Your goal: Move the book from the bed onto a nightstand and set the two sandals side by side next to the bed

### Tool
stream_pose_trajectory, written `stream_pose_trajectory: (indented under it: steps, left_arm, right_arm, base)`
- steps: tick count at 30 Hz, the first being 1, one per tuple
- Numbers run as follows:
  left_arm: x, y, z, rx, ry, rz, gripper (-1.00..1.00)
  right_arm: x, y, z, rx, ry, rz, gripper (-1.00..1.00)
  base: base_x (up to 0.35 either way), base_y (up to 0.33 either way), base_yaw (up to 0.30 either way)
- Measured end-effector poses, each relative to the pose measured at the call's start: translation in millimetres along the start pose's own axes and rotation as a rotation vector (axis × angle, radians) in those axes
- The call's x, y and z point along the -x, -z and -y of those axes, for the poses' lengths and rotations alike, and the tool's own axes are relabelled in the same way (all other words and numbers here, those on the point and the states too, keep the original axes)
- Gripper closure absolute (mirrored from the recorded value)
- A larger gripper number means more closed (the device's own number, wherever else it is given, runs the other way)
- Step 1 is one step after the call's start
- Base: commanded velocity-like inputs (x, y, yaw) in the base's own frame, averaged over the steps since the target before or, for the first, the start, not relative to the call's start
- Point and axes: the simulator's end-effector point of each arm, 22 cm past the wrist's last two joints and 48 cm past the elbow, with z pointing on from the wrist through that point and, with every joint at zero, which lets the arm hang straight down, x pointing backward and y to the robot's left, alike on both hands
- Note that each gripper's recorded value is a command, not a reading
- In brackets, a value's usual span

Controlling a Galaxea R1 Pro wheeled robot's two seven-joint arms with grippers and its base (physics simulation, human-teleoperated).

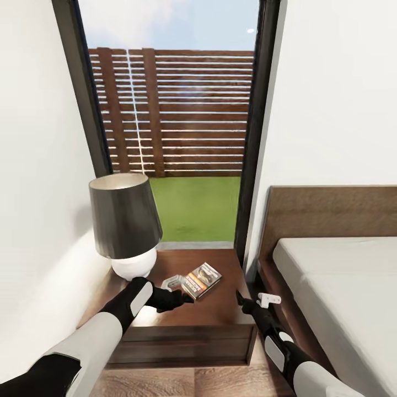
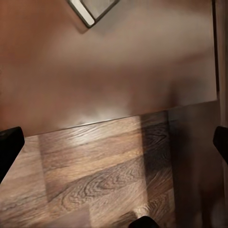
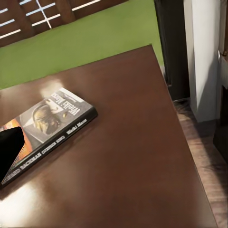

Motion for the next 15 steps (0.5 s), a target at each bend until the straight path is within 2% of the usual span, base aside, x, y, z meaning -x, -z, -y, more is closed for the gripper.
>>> stream_pose_trajectory:
  steps: [15]
  left_arm:
    - [17.5,22.5,18.5,-0.003,0.002,-0.005,-1.00]
  right_arm:
    - [32.5,0.2,-9.6,-0.001,0.000,-0.001,-1.00]
  base:
    - [0.000,0.000,0.000]
